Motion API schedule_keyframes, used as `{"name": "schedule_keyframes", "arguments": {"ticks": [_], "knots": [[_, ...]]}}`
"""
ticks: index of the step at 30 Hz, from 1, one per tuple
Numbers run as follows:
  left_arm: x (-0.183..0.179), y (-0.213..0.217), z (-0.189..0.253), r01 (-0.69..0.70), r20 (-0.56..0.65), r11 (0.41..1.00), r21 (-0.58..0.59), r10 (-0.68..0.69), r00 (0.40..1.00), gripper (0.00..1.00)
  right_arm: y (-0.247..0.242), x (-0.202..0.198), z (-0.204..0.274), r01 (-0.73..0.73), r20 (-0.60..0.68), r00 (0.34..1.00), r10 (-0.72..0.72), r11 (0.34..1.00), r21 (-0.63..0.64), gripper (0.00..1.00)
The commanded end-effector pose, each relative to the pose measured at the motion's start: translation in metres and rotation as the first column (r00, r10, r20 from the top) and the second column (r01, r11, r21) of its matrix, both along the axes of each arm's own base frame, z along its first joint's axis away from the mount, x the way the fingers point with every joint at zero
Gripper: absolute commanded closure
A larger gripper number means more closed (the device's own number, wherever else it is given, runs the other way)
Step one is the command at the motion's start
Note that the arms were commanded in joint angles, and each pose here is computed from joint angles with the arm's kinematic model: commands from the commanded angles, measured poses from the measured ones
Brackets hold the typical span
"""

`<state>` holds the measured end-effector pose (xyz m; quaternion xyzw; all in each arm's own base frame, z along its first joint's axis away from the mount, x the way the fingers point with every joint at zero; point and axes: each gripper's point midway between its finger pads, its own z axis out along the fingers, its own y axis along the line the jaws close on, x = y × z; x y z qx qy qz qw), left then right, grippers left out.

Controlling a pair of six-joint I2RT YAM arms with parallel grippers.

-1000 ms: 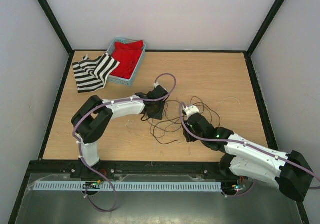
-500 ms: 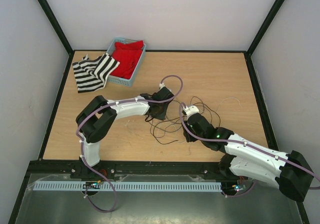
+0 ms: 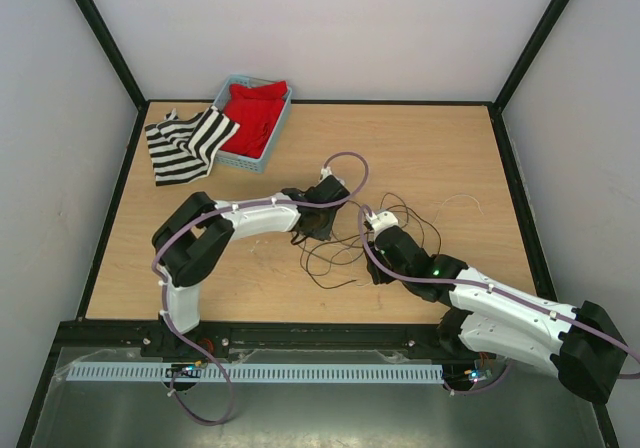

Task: Zip-tie the wires
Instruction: Pick up the ribbon at the center of the board.

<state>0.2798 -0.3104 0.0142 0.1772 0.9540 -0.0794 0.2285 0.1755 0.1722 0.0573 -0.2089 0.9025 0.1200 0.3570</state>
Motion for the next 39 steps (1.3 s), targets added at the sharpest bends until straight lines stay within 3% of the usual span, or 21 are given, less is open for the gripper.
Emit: {"name": "schedule_keyframes", "arguments": {"ticks": [1, 13, 22, 30, 39], "knots": [[-0.002, 0.023, 0.010, -0.038, -0.008, 0.999, 0.017, 0.039, 0.999, 0.97, 0.007, 0.006, 0.010, -0.006, 0.024, 1.000, 0.005, 1.000, 0.031, 0.52], [0.052, 0.043, 0.117, -0.171, 0.237, 0.932, -0.319, 0.253, 0.938, 1.00, 0.034, 0.028, 0.019, -0.041, 0.066, 0.997, 0.038, 0.998, 0.044, 0.52], [0.075, 0.060, 0.154, -0.210, 0.255, 0.839, -0.502, 0.375, 0.891, 1.00, 0.066, 0.065, 0.061, -0.071, 0.203, 0.978, 0.046, 0.991, 0.116, 0.51], [0.093, 0.052, 0.267, -0.034, 0.404, 0.767, -0.641, 0.374, 0.835, 1.00, 0.096, 0.087, 0.169, -0.249, 0.487, 0.871, 0.064, 0.912, 0.326, 0.07], [0.057, 0.032, 0.306, 0.095, 0.388, 0.684, -0.723, 0.288, 0.875, 1.00, 0.120, 0.104, 0.221, -0.382, 0.587, 0.803, 0.106, 0.847, 0.369, 0.03]]}}
